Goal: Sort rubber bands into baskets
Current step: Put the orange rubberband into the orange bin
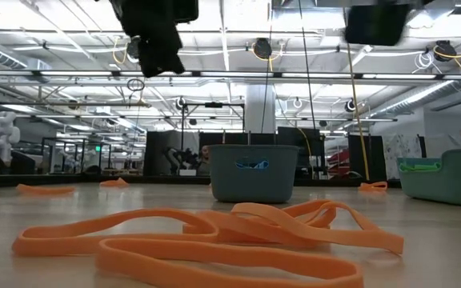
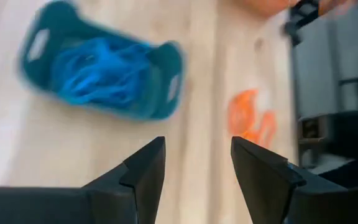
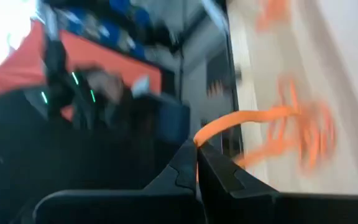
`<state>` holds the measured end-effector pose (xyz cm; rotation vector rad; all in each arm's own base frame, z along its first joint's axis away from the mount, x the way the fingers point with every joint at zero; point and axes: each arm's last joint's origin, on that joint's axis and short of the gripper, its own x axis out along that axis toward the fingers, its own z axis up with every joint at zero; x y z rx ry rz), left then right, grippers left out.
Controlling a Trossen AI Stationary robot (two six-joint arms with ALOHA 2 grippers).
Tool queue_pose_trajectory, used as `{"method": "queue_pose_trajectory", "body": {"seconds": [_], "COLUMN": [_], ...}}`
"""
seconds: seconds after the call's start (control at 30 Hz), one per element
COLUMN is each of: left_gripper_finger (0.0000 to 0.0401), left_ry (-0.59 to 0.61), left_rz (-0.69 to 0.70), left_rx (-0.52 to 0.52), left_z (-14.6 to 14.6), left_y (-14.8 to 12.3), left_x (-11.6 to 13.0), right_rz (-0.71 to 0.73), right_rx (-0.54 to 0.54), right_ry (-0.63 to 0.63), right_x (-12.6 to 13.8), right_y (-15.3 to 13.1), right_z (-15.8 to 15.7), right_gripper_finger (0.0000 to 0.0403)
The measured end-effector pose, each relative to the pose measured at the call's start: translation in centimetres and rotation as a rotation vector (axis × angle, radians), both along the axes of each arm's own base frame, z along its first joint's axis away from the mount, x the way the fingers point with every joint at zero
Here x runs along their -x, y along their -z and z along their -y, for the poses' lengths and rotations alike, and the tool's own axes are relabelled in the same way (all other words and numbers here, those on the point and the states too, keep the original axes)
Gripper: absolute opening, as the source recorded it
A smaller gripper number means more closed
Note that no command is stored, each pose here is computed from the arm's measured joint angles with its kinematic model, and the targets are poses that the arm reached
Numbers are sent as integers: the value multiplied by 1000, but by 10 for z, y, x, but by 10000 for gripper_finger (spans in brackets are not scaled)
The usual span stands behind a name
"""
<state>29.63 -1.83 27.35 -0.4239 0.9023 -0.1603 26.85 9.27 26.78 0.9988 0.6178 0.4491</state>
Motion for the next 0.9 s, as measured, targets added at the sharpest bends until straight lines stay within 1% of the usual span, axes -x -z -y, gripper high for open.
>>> {"method": "queue_pose_trajectory", "body": {"seconds": [0.07, 0.13, 0.23, 0.3, 0.4, 0.47, 0.6, 0.7, 0.8, 0.9], "left_gripper_finger": [189, 189, 189, 189, 189, 189, 189, 189, 189, 189], "left_ry": [-14, -49, -149, -214, -285, -309, -354, -390, -400, -427], "left_rz": [-33, -110, -201, -288, -370, -451, -545, -579, -610, -619], "left_rx": [-70, -169, -333, -395, -418, -419, -413, -403, -396, -387], "left_z": [-5, -12, -27, -40, -63, -80, -110, -127, -136, -144], "left_y": [0, 3, 9, 18, 30, 42, 61, 71, 78, 80], "left_x": [6, 16, 23, 30, 38, 47, 60, 66, 74, 79], "right_rz": [-80, -170, -344, -453, -583, -635, -714, -761, -835, -908], "right_rx": [-11, -23, -33, -42, -41, -47, -37, -25, -23, 25], "right_ry": [-42, -78, -117, -125, -109, -108, -90, -51, -24, 2], "right_x": [11, 20, 36, 46, 60, 69, 82, 90, 98, 108], "right_y": [2, 6, 15, 21, 27, 28, 32, 35, 38, 43], "right_z": [-12, -25, -43, -53, -66, -74, -86, -90, -93, -94], "right_gripper_finger": [0, 0, 0, 0, 0, 0, 0, 0, 0, 0]}}
